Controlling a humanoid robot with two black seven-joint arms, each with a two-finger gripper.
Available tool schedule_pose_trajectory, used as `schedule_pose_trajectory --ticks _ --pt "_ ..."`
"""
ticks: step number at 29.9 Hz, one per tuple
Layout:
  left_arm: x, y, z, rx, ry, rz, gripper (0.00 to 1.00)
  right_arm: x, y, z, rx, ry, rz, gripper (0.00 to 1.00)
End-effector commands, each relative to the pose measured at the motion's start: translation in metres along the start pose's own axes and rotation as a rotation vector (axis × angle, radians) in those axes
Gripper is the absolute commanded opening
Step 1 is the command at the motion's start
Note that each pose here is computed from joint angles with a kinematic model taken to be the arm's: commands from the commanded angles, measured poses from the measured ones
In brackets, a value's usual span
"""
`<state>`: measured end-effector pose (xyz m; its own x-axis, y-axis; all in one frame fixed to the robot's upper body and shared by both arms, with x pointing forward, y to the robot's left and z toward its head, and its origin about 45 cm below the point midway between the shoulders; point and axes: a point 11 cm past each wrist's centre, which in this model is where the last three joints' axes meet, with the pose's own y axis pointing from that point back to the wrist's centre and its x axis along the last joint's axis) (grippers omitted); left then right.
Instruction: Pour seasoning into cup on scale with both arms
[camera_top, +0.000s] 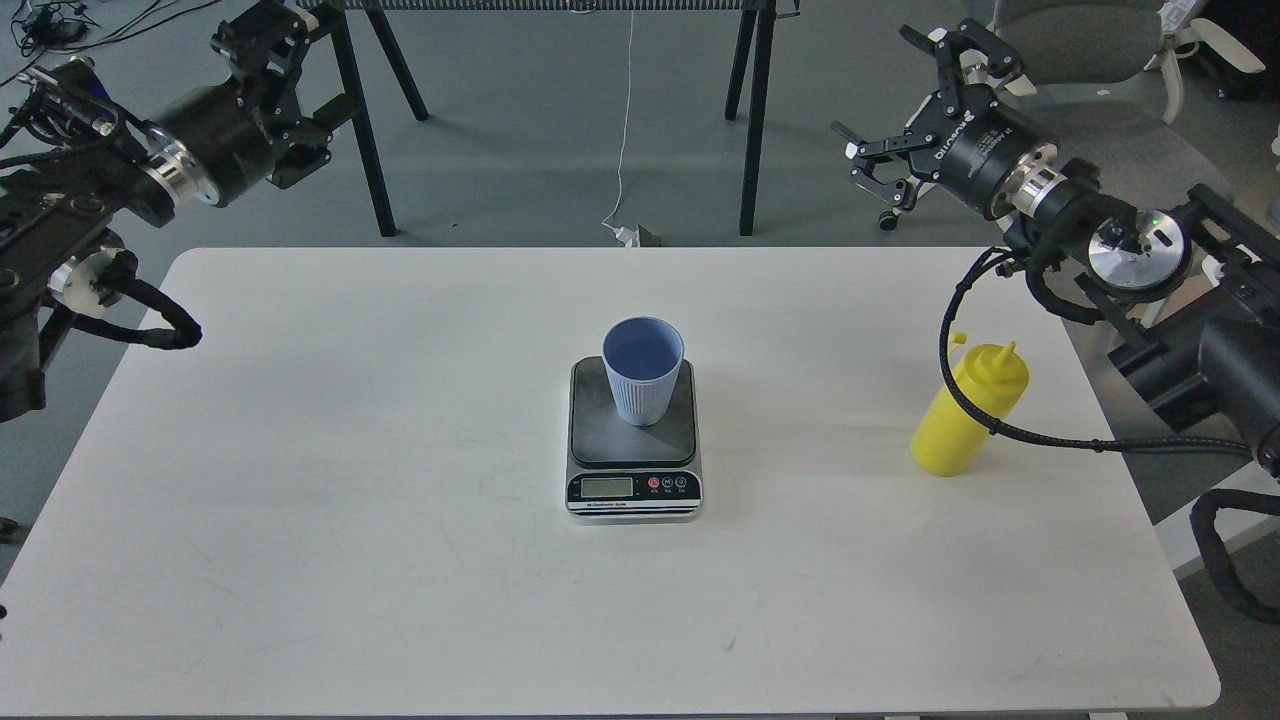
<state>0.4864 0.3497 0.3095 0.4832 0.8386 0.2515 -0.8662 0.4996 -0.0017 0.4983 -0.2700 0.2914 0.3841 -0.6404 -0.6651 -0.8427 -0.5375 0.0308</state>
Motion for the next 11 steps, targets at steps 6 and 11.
schedule_pose_trajectory --ticks 6,11 --pt "0.004 0.013 -0.016 0.023 0.034 0.028 0.99 0.0 0.0 0.003 -0.002 -0.004 0.0 0.97" --pt "0.006 0.015 -0.016 0.015 0.053 0.039 1.0 0.0 0.0 0.002 -0.001 -0.005 0.0 0.96"
